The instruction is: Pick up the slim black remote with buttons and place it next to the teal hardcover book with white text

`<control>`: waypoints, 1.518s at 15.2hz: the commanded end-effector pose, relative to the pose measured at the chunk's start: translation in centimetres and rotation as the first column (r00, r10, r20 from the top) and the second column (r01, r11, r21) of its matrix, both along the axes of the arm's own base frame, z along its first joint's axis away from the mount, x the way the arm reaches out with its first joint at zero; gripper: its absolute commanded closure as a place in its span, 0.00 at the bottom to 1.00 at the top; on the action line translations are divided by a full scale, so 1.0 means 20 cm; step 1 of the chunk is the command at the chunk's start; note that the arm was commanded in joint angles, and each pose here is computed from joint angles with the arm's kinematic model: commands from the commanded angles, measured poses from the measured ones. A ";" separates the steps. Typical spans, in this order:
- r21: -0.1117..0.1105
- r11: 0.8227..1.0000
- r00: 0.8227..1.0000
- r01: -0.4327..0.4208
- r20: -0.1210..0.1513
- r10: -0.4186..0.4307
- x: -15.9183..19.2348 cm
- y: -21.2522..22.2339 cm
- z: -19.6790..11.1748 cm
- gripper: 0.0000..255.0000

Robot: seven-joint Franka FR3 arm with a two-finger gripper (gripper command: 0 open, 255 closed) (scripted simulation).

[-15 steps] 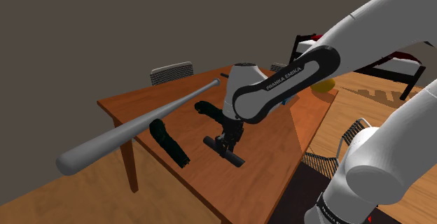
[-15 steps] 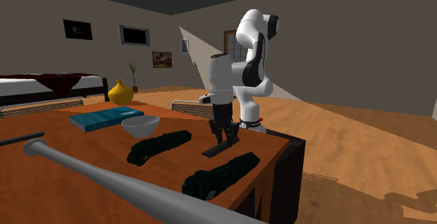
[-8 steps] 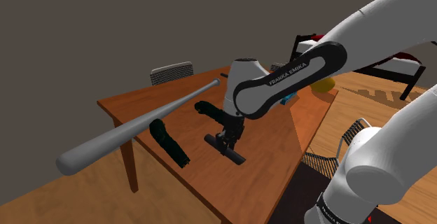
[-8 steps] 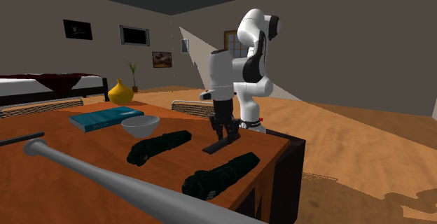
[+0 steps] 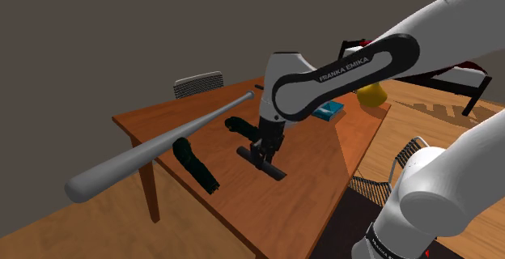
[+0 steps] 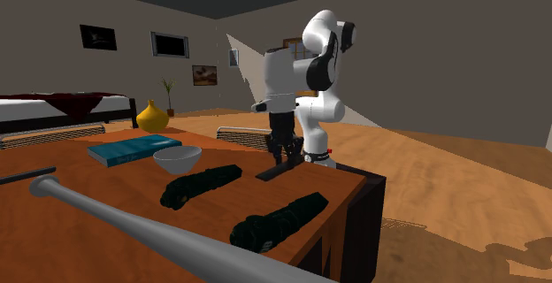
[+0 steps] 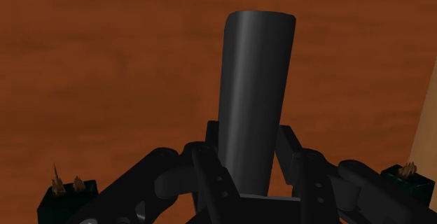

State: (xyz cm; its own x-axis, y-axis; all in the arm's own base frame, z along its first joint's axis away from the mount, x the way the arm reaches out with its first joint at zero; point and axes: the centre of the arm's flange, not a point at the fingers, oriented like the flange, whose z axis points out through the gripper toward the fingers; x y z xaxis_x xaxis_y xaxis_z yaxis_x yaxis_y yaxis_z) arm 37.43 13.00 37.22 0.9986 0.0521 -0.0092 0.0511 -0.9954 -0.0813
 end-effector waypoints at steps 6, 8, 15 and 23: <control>0.000 1.000 1.000 0.000 0.000 0.000 0.00 0.00 0.19 1.00; 0.000 1.000 1.000 0.000 0.000 0.000 0.00 0.00 0.23 1.00; 0.000 1.000 1.000 0.000 0.000 0.000 0.18 -0.42 0.23 1.00; 0.000 1.000 1.000 0.000 0.000 0.000 0.39 -0.91 0.23 1.00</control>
State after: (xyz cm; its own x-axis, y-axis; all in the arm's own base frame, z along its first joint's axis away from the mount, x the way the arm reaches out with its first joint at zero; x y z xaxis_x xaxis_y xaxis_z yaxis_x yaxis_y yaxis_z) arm 44.43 -3.90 41.97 0.9987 0.0510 -0.0100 0.0500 -0.9954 -0.0821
